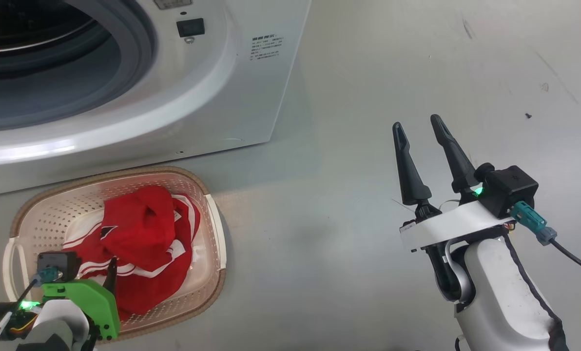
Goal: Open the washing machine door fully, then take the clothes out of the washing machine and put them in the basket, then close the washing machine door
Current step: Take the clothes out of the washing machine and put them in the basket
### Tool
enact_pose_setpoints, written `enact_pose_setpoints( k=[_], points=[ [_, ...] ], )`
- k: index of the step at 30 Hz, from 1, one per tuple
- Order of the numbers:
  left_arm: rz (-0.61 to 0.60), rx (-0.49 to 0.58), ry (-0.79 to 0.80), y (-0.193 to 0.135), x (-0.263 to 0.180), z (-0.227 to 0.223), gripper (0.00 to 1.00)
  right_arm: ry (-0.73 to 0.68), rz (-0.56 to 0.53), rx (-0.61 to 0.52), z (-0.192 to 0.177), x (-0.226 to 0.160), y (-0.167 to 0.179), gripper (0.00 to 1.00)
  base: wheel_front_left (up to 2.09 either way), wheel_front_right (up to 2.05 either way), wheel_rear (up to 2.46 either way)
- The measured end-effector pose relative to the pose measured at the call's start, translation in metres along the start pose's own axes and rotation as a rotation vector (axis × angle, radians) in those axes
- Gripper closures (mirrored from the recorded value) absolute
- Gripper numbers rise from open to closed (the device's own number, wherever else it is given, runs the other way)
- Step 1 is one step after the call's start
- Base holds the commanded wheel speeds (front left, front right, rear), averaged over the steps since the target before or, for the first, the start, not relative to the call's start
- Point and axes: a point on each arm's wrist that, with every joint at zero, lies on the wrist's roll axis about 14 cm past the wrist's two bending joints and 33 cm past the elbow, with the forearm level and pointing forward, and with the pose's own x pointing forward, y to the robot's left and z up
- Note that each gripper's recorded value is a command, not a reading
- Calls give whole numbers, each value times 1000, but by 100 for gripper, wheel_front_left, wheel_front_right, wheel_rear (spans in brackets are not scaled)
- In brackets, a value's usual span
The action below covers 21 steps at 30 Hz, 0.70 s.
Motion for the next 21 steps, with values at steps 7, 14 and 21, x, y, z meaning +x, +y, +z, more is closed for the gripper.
enact_pose_setpoints(
  k=[7, 14, 21],
  points=[
    [16, -6, -61, 0, -13, 14, 0, -31, 25, -5, 13, -3, 9, 0, 0, 0, 0],
    [20, -37, -156, -6, -28, 38, 0, -74, 36, -6, 30, -5, 14, 0, 0, 0, 0],
    [37, -54, -265, -2, -47, 68, 0, -96, 68, 3, 38, -10, 27, 0, 0, 0, 0]
  ],
)
